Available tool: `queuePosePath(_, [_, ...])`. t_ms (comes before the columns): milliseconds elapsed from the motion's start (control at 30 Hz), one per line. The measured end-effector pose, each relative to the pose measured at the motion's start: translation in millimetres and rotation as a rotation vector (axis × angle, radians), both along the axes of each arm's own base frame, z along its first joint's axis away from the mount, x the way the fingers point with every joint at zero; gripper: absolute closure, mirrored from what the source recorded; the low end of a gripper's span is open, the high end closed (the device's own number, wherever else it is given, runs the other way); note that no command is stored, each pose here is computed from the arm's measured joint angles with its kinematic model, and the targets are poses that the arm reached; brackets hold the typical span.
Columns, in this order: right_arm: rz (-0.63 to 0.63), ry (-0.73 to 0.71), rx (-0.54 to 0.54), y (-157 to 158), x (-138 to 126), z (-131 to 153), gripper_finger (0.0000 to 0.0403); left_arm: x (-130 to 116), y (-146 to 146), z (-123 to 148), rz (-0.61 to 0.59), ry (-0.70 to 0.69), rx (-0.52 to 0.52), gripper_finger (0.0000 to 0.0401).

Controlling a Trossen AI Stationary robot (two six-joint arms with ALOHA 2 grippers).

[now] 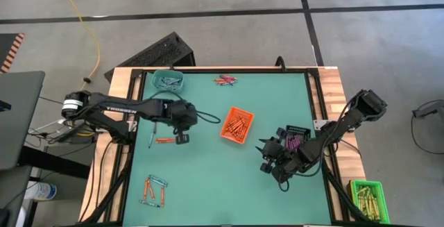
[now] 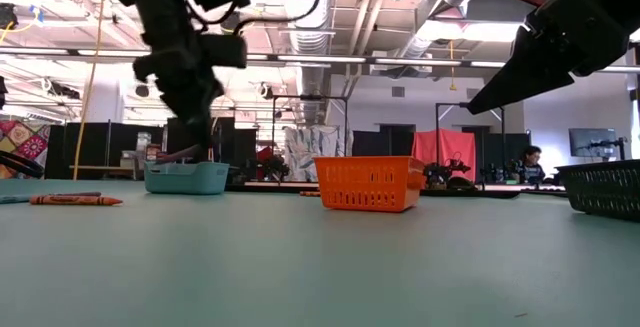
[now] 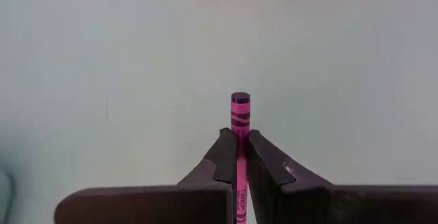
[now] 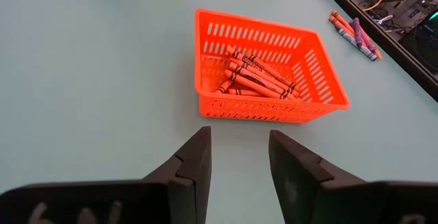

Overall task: Sort crayons
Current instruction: Put the violet crayon into black bin

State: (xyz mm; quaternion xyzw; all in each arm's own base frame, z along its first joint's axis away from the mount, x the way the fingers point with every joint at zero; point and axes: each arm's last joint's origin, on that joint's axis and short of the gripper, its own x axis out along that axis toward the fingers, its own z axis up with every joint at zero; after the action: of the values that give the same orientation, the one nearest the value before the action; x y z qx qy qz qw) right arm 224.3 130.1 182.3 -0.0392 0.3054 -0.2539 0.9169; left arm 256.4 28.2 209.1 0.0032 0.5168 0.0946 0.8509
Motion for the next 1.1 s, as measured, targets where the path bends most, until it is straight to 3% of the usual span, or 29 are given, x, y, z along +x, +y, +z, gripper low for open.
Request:
queuePosePath(300, [0.0, 0.002, -0.001, 0, 0, 0, 0.0262, 21, -2, 16, -0.108, -0.252, -0.008, 0.0401])
queuePosePath(567, [0.0, -0.005, 0.003, 0, 0, 0, 0.0262, 41, -13, 39, -0.252, -0.564, 0.019, 0.0401])
queuePosePath(800, [0.031, -0.072, 0.007, 5, 7, 5, 0.0262, 51, -24, 58, -0.369, -0.789, 0.041, 0.0401])
queuePosePath(1100, [0.138, -0.218, -0.064, 8, 30, 26, 0.0262, 66, -35, 56, -0.49, -0.927, 0.007, 0.0401])
